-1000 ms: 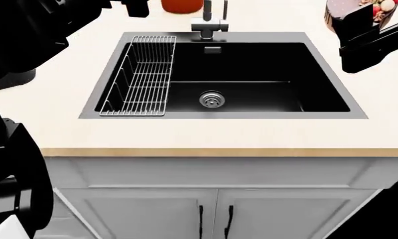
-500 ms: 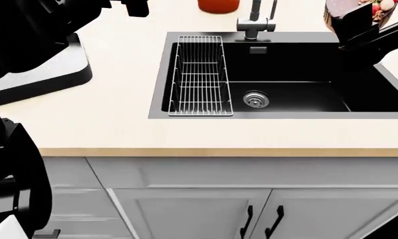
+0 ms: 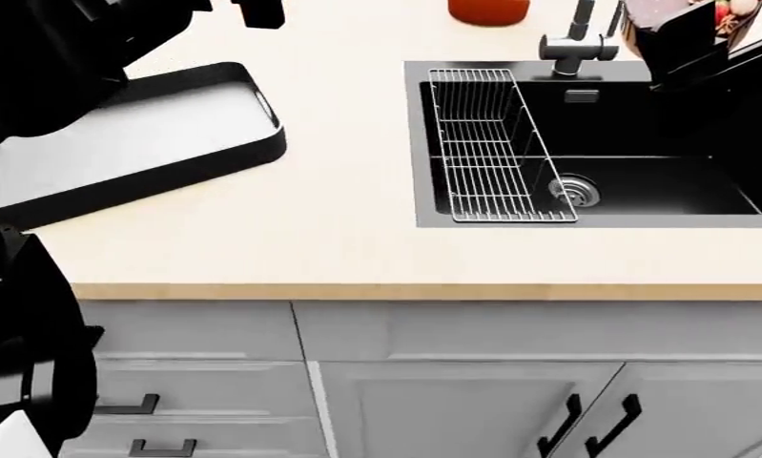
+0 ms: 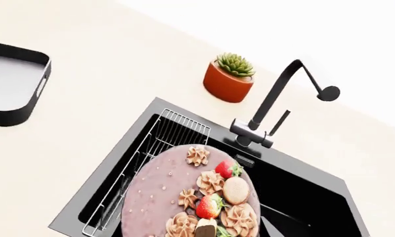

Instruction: Move the dessert items from the plate to the tray.

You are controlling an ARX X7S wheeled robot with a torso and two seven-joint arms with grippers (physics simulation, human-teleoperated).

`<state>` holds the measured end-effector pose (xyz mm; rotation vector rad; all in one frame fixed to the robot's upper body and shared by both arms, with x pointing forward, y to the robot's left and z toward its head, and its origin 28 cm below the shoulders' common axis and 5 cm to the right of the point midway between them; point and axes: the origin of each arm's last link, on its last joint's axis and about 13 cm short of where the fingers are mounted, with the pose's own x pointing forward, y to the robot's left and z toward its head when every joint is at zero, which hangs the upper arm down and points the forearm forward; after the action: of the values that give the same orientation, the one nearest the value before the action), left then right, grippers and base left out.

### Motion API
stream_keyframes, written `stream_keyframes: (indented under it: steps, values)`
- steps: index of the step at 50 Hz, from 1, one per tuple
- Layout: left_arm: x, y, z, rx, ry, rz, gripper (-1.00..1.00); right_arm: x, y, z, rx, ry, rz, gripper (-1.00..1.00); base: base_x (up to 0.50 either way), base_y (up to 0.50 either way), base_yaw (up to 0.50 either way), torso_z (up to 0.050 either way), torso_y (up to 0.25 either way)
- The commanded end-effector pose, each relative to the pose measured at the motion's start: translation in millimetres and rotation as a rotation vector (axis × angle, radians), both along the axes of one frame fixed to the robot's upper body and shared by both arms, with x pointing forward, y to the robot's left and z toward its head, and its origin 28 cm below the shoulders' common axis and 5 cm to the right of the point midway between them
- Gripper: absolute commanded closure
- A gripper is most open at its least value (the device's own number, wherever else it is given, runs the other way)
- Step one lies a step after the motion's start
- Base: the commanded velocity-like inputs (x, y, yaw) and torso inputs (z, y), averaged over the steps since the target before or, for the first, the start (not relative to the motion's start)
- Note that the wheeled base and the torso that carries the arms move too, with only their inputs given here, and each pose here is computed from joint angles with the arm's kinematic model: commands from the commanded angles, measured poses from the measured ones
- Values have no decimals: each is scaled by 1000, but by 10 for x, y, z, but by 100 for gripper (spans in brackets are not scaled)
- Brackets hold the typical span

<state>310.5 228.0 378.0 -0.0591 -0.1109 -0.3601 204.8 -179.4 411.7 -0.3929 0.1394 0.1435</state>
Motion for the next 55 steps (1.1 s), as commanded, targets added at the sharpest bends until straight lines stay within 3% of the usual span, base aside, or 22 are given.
stream_keyframes:
  steps: [1,55]
  values:
    - [-8,-2,26,-13,-7,-9,100,-3,-6,61,-12,-38,-12,100,-1,500,0,0,0]
    - [-2,-3,-10,-12,0,-11,100,17,-6,27,-7,-37,-3,100,-1,500,0,0,1]
